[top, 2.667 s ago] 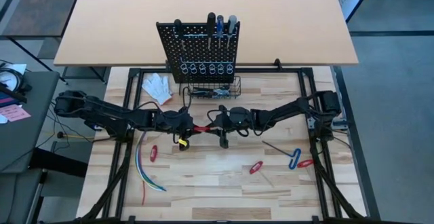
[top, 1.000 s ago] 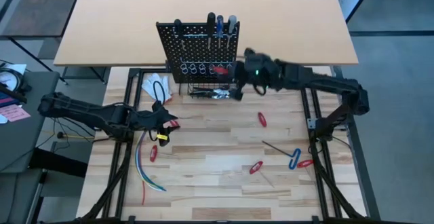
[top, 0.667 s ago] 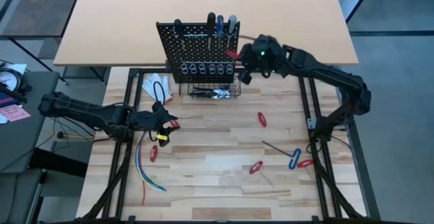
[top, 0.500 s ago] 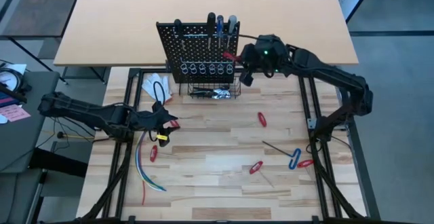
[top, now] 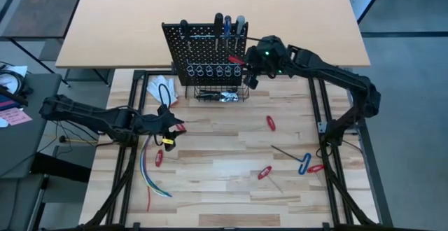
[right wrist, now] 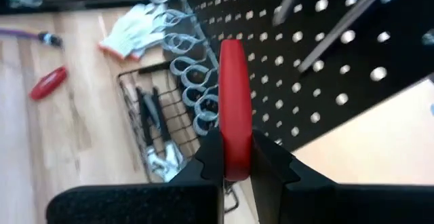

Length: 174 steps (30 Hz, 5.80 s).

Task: Hang tools onto peg board
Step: Hang the red allen wrench on the black pegboard

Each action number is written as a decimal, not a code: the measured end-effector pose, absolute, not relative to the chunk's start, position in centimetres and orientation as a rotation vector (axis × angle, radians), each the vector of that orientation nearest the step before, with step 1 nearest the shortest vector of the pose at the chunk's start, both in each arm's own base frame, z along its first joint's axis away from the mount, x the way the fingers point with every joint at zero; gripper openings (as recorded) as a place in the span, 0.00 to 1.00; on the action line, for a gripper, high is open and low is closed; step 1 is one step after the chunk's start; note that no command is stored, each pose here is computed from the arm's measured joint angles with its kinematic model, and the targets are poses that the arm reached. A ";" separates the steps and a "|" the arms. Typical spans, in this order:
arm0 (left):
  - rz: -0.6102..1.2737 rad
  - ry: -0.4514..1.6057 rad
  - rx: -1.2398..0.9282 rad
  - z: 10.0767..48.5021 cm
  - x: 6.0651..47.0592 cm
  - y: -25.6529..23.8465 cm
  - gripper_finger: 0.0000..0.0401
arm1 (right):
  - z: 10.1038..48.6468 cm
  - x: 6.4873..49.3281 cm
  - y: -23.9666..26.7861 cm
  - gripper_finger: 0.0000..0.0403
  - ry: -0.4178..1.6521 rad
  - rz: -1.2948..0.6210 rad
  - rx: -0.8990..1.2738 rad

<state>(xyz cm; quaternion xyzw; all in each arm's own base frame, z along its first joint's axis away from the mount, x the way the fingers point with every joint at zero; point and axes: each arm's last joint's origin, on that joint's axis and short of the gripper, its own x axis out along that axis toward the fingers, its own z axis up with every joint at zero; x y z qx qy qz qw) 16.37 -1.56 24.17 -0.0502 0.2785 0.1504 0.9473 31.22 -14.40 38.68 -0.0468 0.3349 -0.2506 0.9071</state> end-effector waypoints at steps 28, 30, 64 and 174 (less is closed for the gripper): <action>0.304 0.570 -0.094 24.2 16.4 -1.6 0.47 | 37.9 28.5 -10.7 0.53 0.981 -0.397 -0.061; 0.303 0.571 -0.092 24.2 16.4 -1.6 0.47 | 36.9 28.3 -9.4 0.54 1.050 -0.345 -0.015; 0.275 0.504 0.022 24.9 16.8 -1.6 0.47 | 12.7 21.6 -2.4 0.49 1.052 -0.671 0.367; -0.005 0.033 -0.054 26.1 24.2 -3.1 0.11 | 25.8 39.8 14.0 0.39 0.543 -0.621 -0.797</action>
